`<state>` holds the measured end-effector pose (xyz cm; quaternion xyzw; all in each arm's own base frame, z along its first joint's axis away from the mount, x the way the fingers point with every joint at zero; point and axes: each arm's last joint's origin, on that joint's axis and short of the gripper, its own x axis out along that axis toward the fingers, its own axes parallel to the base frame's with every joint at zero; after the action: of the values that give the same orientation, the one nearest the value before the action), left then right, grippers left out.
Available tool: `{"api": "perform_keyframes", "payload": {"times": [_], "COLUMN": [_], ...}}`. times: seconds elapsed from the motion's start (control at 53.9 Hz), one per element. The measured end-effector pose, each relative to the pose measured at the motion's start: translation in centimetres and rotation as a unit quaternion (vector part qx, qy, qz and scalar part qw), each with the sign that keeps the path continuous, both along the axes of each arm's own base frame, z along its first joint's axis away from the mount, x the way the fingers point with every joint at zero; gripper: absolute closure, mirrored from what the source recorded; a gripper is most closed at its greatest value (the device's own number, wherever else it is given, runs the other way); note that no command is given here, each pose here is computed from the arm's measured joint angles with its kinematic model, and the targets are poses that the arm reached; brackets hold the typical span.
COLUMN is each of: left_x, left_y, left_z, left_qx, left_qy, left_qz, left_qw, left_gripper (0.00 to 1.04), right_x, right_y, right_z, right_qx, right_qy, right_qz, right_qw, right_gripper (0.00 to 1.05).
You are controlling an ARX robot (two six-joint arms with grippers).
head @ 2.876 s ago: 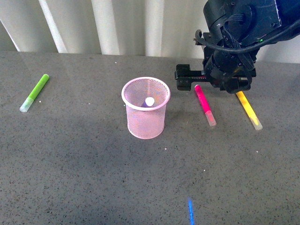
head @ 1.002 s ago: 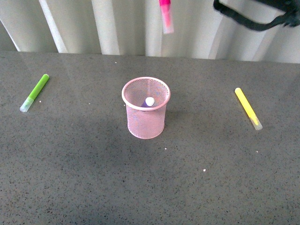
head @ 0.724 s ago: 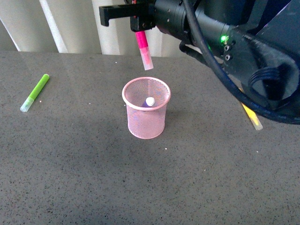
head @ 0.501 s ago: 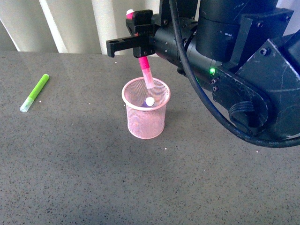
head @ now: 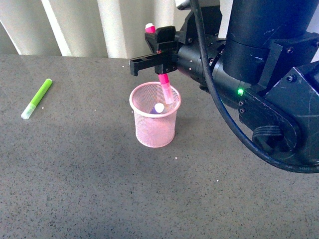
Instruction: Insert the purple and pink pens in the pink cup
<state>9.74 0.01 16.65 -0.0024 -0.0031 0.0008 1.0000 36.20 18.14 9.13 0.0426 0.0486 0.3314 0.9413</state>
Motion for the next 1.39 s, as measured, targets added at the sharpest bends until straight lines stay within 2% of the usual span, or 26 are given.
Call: {"api": "perform_keyframes", "payload": {"times": [0.074, 0.408, 0.501, 0.594, 0.761, 1.058, 1.187, 1.391], "left_x": [0.0, 0.0, 0.0, 0.0, 0.0, 0.0, 0.0, 0.0], "left_y": [0.0, 0.0, 0.0, 0.0, 0.0, 0.0, 0.0, 0.0], "left_z": [0.0, 0.0, 0.0, 0.0, 0.0, 0.0, 0.0, 0.0], "left_qx": [0.0, 0.0, 0.0, 0.0, 0.0, 0.0, 0.0, 0.0], "left_qy": [0.0, 0.0, 0.0, 0.0, 0.0, 0.0, 0.0, 0.0], "left_qz": [0.0, 0.0, 0.0, 0.0, 0.0, 0.0, 0.0, 0.0], "left_qw": [1.0, 1.0, 1.0, 1.0, 1.0, 1.0, 1.0, 1.0], "left_gripper": [0.07, 0.07, 0.07, 0.07, 0.07, 0.07, 0.07, 0.07], "right_x": [-0.1, 0.0, 0.1, 0.2, 0.2, -1.4, -5.5, -11.7], "right_y": [-0.3, -1.2, -1.5, -1.7, -2.4, -7.8, -11.6, -15.3], "right_z": [-0.2, -0.4, -0.4, -0.4, 0.4, 7.2, 11.5, 15.4], "right_qx": [-0.003, -0.005, -0.005, -0.005, 0.001, 0.021, 0.023, 0.03], "right_qy": [0.003, 0.004, 0.005, 0.007, 0.003, -0.027, -0.043, -0.07], "right_qz": [0.004, -0.005, -0.009, -0.013, -0.026, -0.128, -0.161, -0.188], "right_qw": [1.0, 1.0, 1.0, 1.0, 1.0, 0.991, 0.986, 0.979], "right_gripper": [0.93, 0.4, 0.19, 0.06, 0.07, 0.07, 0.07, 0.07]}}
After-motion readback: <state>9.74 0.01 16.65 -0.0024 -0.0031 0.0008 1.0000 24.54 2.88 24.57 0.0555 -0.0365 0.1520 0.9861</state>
